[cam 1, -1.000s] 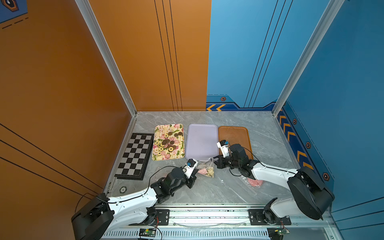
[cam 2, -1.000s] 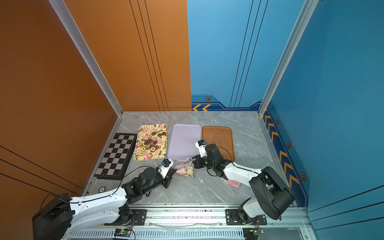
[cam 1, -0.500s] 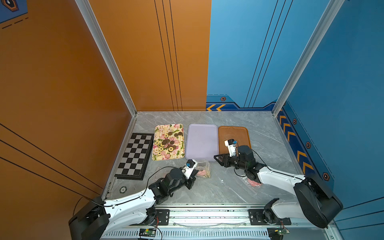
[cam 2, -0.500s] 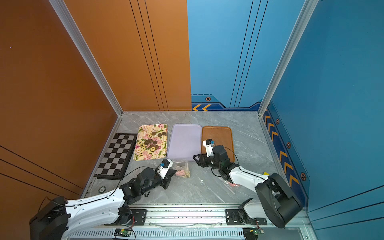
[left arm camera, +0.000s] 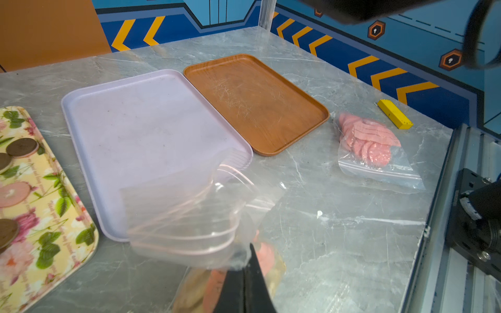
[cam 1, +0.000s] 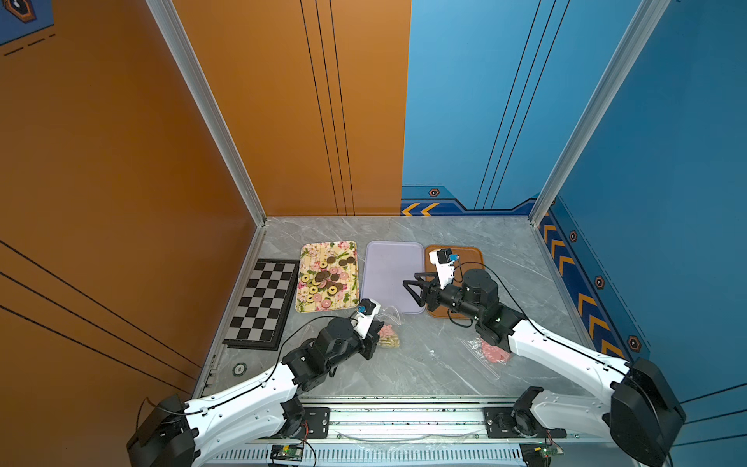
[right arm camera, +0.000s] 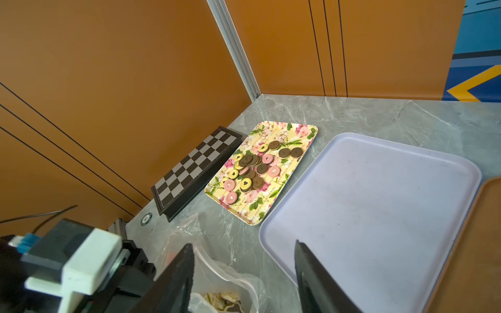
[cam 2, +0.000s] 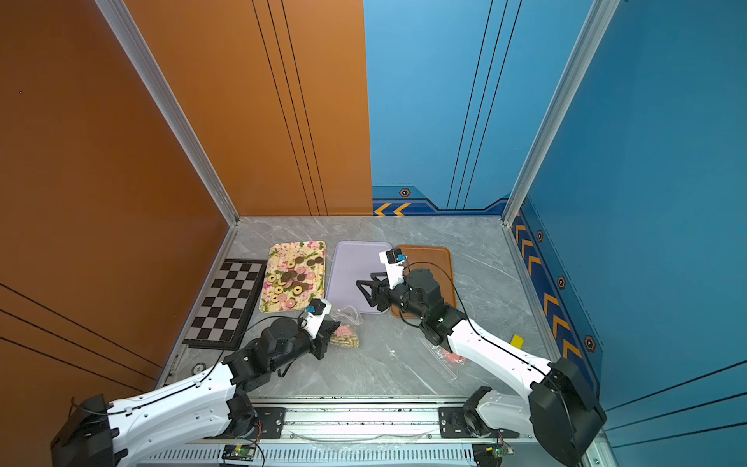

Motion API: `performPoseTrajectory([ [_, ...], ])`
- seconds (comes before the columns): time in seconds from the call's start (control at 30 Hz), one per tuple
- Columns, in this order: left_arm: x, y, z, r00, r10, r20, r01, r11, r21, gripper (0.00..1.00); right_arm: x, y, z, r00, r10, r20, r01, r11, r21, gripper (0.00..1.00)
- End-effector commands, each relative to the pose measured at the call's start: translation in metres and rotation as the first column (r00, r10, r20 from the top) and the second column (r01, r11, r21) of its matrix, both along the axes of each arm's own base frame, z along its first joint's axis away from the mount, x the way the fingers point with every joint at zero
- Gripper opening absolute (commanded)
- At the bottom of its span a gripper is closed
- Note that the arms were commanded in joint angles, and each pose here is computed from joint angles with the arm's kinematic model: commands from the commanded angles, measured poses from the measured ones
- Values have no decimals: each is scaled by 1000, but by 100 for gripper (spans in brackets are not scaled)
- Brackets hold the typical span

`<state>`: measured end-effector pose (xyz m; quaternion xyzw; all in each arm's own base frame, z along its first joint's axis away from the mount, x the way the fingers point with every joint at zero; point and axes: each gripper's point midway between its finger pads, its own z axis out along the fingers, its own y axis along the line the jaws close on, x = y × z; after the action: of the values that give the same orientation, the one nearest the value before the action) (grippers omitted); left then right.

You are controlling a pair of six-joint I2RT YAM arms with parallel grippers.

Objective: Pour cookies out of the ziploc bag
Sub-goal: Pick up the ziploc bag from the center of the board.

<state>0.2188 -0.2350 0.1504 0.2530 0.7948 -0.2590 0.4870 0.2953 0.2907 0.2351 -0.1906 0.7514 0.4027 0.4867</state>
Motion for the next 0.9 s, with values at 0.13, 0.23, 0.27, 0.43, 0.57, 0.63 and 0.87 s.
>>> performPoseTrajectory([
  [0.13,-5,-3,-9,999,-29,-35,27,999,-36,0,-18,7,-35,993,106,43,-105,994,-23,53],
  [0.23,-5,2,-10,999,-17,-29,16,1000,-25,0,-30,13,-33,985,159,74,-156,987,-37,50],
  [0.27,-5,3,-9,999,-14,-30,14,1000,-26,0,-41,23,-33,976,203,82,-200,979,-45,50],
  [0.43,-5,3,-9,999,-15,-28,15,1000,-18,0,-60,42,-39,947,306,95,-295,949,-110,51],
  [0.57,-4,5,-10,1000,-5,-22,5,1000,-9,0,-69,50,-48,933,351,76,-335,927,-167,49],
  [0.63,-3,6,-11,1000,0,-19,0,1000,-8,0,-69,54,-55,928,368,54,-353,917,-183,49],
  [0.87,-2,10,-5,1000,9,-3,-9,1000,-4,0,-73,64,-71,917,399,17,-384,893,-233,39],
])
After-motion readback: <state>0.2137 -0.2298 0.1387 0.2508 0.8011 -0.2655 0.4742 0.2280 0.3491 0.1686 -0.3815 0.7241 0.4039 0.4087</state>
